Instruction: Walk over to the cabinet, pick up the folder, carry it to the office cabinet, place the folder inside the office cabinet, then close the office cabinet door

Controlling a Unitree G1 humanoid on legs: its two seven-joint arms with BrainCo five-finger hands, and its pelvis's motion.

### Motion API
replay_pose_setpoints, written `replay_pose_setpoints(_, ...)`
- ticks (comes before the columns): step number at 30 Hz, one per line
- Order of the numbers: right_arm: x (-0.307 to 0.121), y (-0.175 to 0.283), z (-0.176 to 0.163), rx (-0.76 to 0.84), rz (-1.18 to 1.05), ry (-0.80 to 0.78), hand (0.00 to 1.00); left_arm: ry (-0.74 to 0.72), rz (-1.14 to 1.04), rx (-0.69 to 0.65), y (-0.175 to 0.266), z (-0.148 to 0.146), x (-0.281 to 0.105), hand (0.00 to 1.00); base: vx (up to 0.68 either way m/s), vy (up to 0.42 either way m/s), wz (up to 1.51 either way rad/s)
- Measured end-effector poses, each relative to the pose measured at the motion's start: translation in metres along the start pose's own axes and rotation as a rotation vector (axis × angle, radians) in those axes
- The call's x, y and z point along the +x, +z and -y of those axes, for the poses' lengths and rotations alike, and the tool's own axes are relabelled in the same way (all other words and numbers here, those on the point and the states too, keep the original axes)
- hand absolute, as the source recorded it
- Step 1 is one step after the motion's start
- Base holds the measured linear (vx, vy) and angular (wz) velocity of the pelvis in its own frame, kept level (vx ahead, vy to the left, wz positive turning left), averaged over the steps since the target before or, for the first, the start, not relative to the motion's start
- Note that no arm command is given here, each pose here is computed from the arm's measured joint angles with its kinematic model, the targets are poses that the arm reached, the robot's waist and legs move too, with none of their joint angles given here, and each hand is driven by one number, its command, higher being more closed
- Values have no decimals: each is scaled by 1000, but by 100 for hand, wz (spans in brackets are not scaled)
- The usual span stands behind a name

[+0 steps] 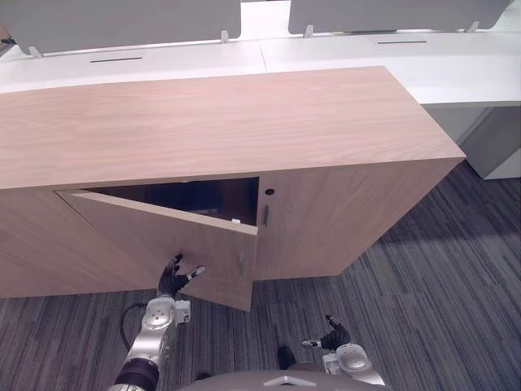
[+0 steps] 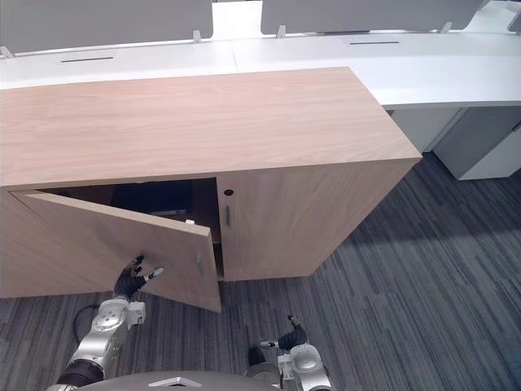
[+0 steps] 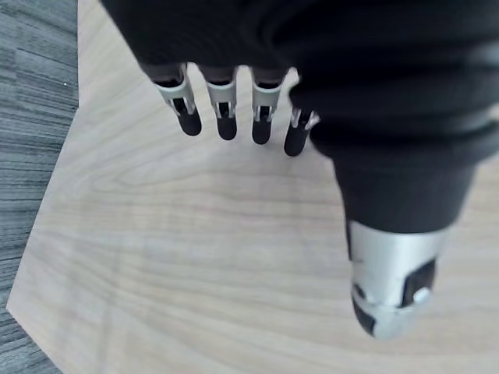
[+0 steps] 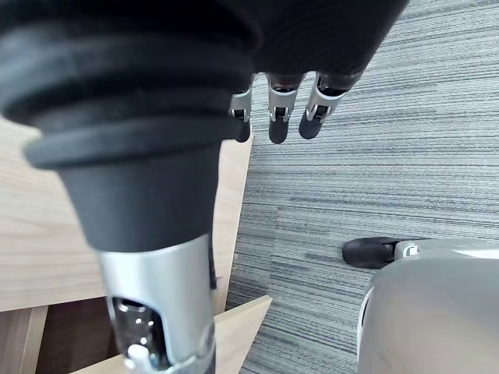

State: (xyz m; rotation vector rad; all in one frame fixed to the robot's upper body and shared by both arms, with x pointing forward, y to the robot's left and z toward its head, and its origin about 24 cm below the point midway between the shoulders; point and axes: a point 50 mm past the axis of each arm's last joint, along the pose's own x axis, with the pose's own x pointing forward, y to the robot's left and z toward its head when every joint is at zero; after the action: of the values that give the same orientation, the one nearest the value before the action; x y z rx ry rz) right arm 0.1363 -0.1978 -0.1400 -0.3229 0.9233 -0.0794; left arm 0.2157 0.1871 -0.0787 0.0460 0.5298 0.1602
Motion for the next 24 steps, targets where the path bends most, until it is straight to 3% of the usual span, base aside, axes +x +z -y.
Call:
replay_pose_setpoints(14, -2, -18, 11, 52, -80, -40, 0, 6, 8, 43, 11, 2, 12, 0, -5, -11, 3)
replay_pose_setpoints(24, -4, -31, 12, 56, -131, -42, 0, 6, -66, 43, -14, -3, 1, 0, -34, -17, 4)
